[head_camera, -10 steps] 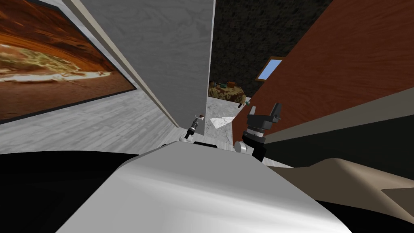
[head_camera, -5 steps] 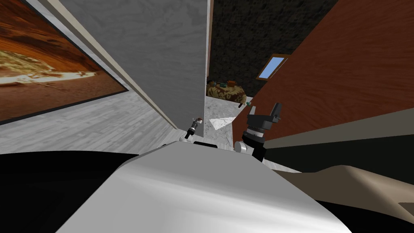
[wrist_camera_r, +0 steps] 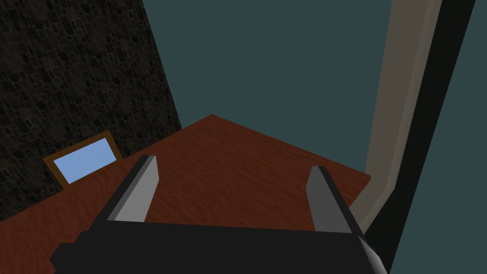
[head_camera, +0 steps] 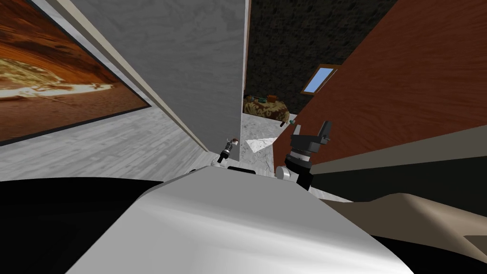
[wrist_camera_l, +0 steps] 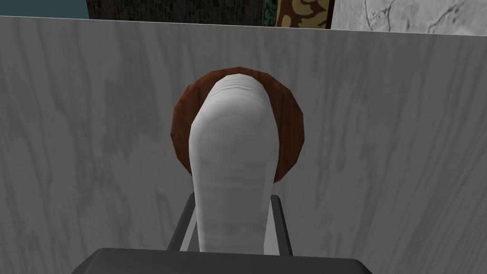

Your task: Push the door open

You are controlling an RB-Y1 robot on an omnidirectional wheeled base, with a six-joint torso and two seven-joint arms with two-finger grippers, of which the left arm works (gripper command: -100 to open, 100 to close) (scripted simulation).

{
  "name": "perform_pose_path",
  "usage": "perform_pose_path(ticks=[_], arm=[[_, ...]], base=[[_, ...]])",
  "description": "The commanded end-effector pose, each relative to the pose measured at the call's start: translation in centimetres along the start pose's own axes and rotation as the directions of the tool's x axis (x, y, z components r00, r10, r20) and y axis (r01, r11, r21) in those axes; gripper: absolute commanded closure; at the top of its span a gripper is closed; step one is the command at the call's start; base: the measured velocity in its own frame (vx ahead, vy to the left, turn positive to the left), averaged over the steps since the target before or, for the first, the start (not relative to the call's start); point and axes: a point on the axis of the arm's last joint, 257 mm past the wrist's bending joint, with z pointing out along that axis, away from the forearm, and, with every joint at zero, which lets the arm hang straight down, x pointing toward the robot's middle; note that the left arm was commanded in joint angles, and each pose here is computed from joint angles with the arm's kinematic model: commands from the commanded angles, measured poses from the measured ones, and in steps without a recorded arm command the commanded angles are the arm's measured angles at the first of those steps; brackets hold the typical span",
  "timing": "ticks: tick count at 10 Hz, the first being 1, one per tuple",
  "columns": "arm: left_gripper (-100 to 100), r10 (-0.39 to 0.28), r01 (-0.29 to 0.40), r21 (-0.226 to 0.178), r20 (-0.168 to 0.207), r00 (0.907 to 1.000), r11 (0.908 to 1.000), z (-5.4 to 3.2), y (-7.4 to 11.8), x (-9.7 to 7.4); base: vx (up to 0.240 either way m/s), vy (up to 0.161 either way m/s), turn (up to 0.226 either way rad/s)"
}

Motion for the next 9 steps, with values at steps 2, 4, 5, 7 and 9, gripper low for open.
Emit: perform_pose_path(ticks=[2, 4, 5, 7, 9], arm=[[100, 0.005, -0.005, -0.001, 0.024, 0.9997, 1.0000, -0.09, 0.0, -1.3], [100, 0.008, -0.008, -0.002, 0.044, 0.9990, 1.0000, -0.18, 0.0, -2.2], [100, 0.010, -0.010, -0.002, 0.056, 0.9984, 0.9999, -0.24, 0.0, -2.8], [100, 0.012, -0.012, -0.003, 0.082, 0.9966, 0.9999, -0.38, 0.0, -4.0], [100, 0.014, -0.013, -0.003, 0.096, 0.9953, 0.9999, -0.46, 0.0, -4.6]], base=[[0.117, -0.052, 0.037], [0.161, -0.071, 0.031], [0.173, -0.068, 0.040], [0.152, -0.078, 0.029], [0.154, -0.074, 0.062]])
